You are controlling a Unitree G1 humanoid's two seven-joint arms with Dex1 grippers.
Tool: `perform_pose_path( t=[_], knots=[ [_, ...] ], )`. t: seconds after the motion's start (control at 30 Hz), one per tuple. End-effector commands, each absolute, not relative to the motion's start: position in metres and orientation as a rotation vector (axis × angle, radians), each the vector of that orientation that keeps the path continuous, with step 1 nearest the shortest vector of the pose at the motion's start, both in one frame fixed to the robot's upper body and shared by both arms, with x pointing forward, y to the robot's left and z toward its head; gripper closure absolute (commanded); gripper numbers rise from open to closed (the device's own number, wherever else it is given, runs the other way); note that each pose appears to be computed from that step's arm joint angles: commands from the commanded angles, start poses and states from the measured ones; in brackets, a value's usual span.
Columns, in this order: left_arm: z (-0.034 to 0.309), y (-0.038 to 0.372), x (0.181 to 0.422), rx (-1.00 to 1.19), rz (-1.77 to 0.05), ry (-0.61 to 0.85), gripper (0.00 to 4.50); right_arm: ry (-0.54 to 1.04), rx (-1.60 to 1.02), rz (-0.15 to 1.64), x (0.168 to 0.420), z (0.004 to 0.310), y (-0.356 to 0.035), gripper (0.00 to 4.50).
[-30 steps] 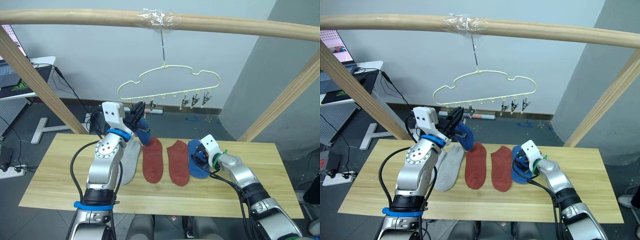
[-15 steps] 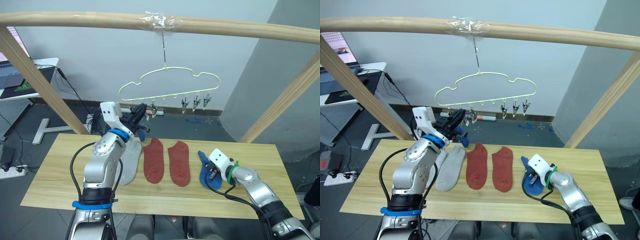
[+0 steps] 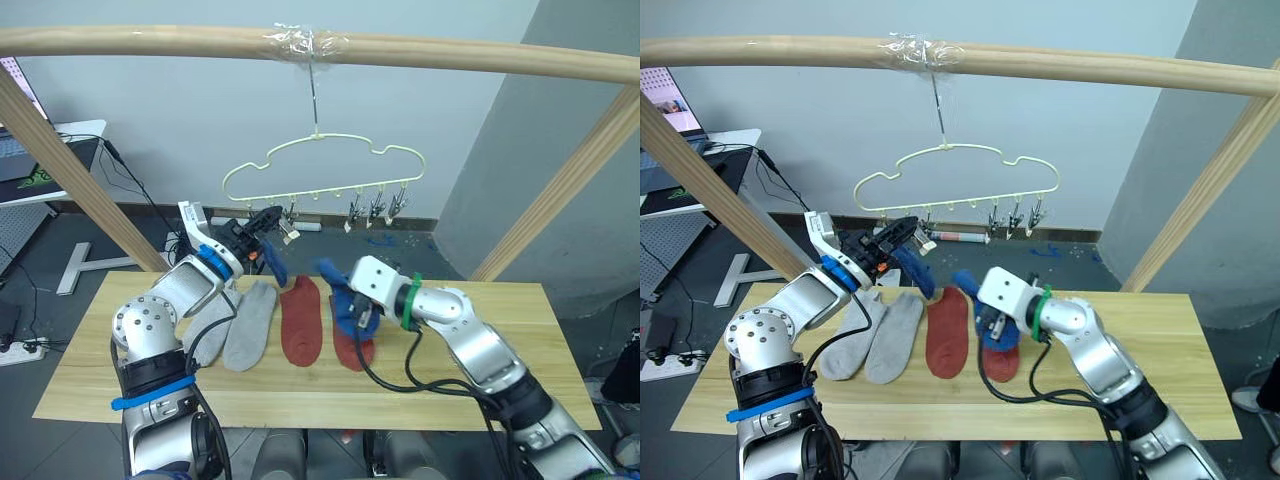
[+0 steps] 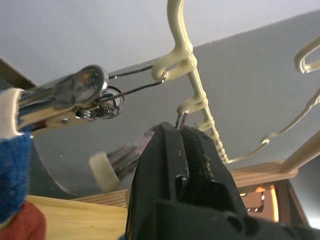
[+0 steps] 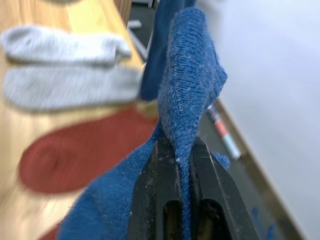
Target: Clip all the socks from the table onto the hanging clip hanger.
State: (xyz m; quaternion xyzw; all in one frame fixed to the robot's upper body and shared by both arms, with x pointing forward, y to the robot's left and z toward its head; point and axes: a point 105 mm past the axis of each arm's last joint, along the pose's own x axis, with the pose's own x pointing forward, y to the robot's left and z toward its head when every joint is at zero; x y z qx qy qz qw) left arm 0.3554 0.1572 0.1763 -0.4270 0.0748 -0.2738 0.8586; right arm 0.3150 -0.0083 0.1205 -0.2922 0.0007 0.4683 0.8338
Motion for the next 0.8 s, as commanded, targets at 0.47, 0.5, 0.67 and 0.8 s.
perform_pose_path(
  t=[0.47,0.5,0.67,0.8],
  knots=[
    [0.181,0.146,0.344,-0.897,-0.608,0.158,4.50,-0.125,-0.651,1.005,0.323,0.156,0.016,4.46],
    [0.181,0.146,0.344,-0.894,-0.612,0.158,4.50,-0.129,-0.648,1.004,0.324,0.157,0.017,4.46],
    [0.184,0.145,0.340,-0.866,-0.635,0.139,4.50,-0.128,-0.637,0.999,0.326,0.158,0.018,4.46],
    [0.185,0.146,0.336,-0.868,-0.653,0.133,3.66,-0.123,-0.622,1.002,0.326,0.158,0.019,4.50]
  ],
)
